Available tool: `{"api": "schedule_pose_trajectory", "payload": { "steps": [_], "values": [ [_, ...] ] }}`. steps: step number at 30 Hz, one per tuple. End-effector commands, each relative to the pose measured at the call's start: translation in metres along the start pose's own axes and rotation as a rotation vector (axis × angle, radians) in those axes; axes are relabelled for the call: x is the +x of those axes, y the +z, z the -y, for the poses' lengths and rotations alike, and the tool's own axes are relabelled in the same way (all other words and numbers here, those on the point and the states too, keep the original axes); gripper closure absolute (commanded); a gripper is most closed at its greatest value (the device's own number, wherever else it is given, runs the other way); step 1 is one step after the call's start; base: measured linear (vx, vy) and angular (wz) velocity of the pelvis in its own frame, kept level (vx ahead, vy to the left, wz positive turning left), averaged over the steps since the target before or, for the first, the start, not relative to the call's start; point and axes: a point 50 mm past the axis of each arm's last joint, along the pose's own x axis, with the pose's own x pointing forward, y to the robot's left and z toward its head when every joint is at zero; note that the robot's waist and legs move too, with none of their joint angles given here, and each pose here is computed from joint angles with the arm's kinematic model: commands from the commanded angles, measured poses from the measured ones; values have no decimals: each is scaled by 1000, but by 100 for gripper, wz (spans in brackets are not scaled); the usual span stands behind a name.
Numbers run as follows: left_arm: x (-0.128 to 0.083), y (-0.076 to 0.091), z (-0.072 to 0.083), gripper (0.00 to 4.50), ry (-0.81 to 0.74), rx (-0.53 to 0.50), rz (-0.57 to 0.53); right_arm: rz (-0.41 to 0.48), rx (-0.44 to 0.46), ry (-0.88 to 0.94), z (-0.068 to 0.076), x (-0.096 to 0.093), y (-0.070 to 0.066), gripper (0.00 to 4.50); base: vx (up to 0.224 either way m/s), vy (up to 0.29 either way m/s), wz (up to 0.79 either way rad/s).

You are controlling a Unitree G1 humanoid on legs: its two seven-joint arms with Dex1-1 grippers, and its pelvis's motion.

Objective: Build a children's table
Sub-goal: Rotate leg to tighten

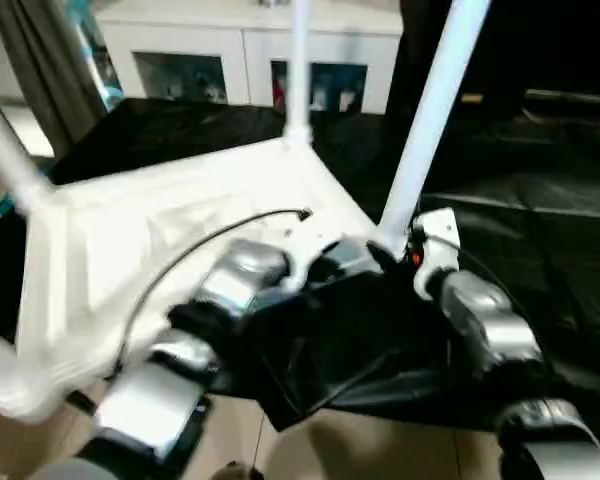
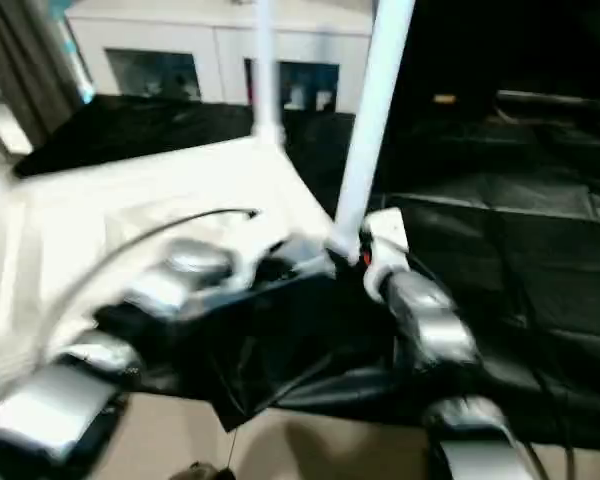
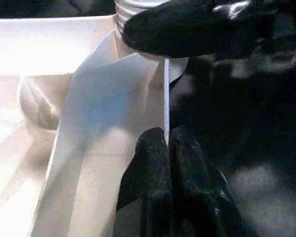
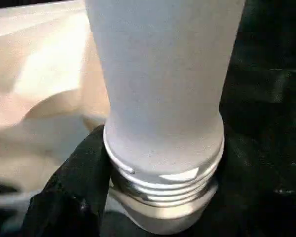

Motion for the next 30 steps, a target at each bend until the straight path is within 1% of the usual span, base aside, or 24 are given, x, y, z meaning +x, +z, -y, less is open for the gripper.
{"api": "schedule_pose_trajectory", "payload": {
  "steps": [1,2,4,6,7,8,9,10,13,15,19,24,28,30],
  "values": [
    [5,16,2,450,27,9,42,-19,51,94,-30,7,-8,174,0,0,0],
    [6,16,4,450,18,12,44,-12,56,112,-33,8,-7,139,0,0,0],
    [8,19,7,450,-4,29,58,15,65,173,-39,8,-4,101,0,0,0],
    [8,19,8,450,-12,32,63,32,68,199,-40,7,-2,94,0,0,0],
    [6,18,7,450,-30,38,66,40,38,215,-37,5,1,94,0,0,0],
    [6,18,7,450,-30,38,66,40,38,215,-37,5,1,62,0,0,0],
    [5,17,7,450,-44,43,69,45,13,226,-34,3,3,62,0,0,0],
    [2,15,5,450,-64,52,64,55,-23,245,-26,0,6,62,0,0,0],
    [-4,9,3,450,-127,83,45,49,-80,299,-11,-9,11,62,0,0,0],
    [-10,5,1,450,-159,103,42,33,-131,358,-3,-16,14,62,0,0,0],
    [-27,-2,-4,450,-290,156,46,-24,-250,534,11,-38,17,62,0,0,0],
    [-36,-7,-6,450,-358,172,36,-52,-276,619,15,-48,18,62,0,0,0],
    [-45,-10,-8,450,-405,181,38,-59,-269,691,13,-53,20,62,0,0,0],
    [-47,-11,-7,450,-415,180,39,-62,-265,705,13,-54,20,62,0,0,0]
  ]
}}
